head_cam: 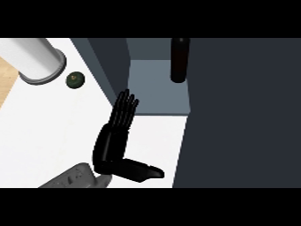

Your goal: Pick up the wine, place it into the cabinet and close the cabinet

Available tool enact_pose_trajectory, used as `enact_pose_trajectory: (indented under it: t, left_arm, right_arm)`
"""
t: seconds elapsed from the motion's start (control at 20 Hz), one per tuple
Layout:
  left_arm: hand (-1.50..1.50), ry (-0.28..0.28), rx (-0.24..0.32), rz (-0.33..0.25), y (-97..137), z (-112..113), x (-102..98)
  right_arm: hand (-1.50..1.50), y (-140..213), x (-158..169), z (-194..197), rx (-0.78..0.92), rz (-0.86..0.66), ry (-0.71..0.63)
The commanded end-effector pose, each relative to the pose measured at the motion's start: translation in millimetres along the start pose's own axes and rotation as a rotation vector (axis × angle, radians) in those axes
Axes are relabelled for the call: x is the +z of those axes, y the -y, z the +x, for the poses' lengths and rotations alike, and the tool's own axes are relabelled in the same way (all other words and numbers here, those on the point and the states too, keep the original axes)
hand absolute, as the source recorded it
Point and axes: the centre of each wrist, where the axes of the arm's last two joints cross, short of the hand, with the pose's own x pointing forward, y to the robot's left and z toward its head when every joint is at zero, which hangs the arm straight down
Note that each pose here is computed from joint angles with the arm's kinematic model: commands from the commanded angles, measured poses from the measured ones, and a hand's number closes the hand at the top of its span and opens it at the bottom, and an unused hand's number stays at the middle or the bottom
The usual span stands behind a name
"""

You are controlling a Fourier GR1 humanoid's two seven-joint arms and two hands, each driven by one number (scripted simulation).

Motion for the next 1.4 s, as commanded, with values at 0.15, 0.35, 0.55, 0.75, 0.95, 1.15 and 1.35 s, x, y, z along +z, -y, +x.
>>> enact_pose_trajectory:
  t: [0.15,0.35,0.55,0.75,0.95,1.15,1.35]
  left_arm:
    - [1.5,-0.002,0.022,-0.096,-33.7,45.7,37.2]
    - [1.5,0.008,0.025,-0.069,-47.9,71.0,43.6]
    - [1.5,-0.003,0.029,-0.07,-68.4,86.4,69.0]
    - [1.5,0.006,0.021,-0.023,-96.5,95.5,76.5]
    - [-1.5,0.038,-0.01,-0.005,-111.9,119.4,80.3]
    - [-1.5,0.058,0.044,0.042,-124.5,135.0,101.2]
    - [-1.5,0.057,0.027,0.109,-160.7,141.6,111.2]
  right_arm:
    - [1.5,6.6,10.9,14.1,0.055,0.192,0.002]
    - [1.5,-11.8,30.9,23.2,0.02,0.25,0.001]
    - [1.5,-30.1,16.2,12.9,-0.069,0.344,-0.009]
    - [1.5,-54.1,17.9,18.7,-0.099,0.411,-0.005]
    - [1.5,-87.9,11.4,28.4,-0.133,0.515,-0.009]
    - [1.5,-107.7,12.1,33.6,-0.172,0.559,-0.037]
    - [1.5,-134.9,7.1,33.4,-0.121,0.633,-0.076]
